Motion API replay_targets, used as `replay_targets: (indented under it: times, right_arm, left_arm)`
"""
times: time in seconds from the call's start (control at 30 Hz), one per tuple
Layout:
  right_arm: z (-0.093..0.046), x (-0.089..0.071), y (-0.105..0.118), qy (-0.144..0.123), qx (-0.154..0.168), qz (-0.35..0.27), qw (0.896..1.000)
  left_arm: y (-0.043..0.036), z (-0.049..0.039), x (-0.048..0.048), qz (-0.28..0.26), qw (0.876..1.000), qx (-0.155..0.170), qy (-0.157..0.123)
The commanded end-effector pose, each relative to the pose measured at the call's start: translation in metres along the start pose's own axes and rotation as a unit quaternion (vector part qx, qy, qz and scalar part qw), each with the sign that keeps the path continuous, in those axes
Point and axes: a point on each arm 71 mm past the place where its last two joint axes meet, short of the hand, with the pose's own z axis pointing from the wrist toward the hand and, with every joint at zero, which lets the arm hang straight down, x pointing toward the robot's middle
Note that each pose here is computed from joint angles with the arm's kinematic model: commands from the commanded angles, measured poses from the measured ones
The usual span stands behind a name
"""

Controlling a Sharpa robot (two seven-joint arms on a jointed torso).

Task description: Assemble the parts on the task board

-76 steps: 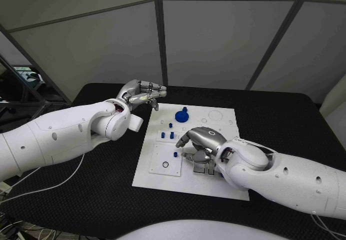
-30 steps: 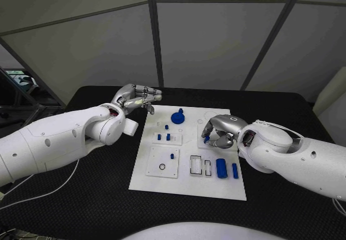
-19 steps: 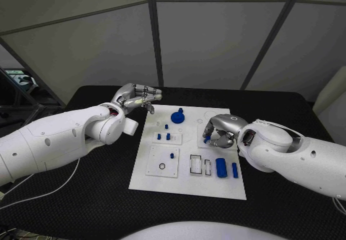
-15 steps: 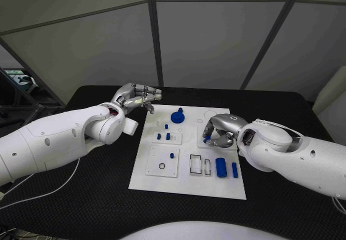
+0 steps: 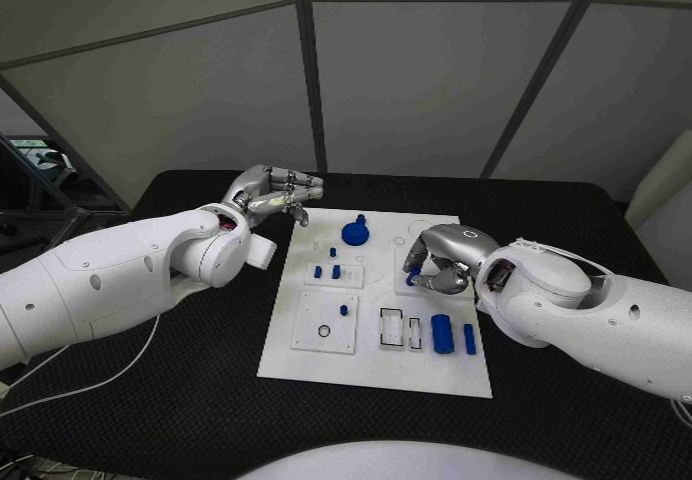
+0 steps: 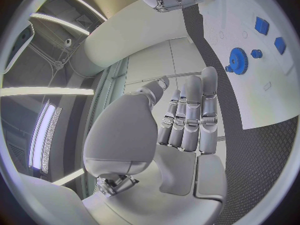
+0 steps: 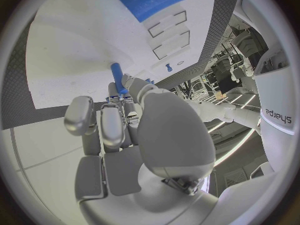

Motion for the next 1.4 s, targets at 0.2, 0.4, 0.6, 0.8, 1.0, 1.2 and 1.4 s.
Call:
replay_targets:
  times: [0.2,0.4,0.6,0.8,1.0,1.2,1.4]
  right_arm:
    - [-0.008,-0.019,0.034,-0.044,-0.048,0.021,0.998]
    - [-0.002,-0.021,0.066,-0.048,-0.092,0.044,0.994]
    - [0.010,-0.015,0.092,-0.046,-0.129,0.061,0.989]
    - [0.017,-0.002,0.110,-0.029,-0.153,0.076,0.985]
    - [0.022,0.022,0.123,0.006,-0.171,0.078,0.982]
    - [0.027,0.037,0.127,0.027,-0.175,0.075,0.981]
    - [0.031,0.048,0.127,0.040,-0.173,0.069,0.982]
  left_arm:
    - [0.0008,0.0009,0.0011,-0.003,1.000,0.000,0.005]
    - [0.0021,0.0020,0.0031,-0.004,1.000,0.000,0.007]
    - [0.0022,0.0032,0.0061,-0.006,1.000,0.000,0.010]
    - [0.0020,0.0036,0.0077,-0.007,1.000,0.000,0.012]
    - [0.0016,0.0040,0.0092,-0.007,1.000,0.001,0.014]
    - [0.0016,0.0052,0.0110,-0.008,1.000,0.002,0.016]
    - [0.0014,0.0063,0.0132,-0.009,1.000,0.002,0.018]
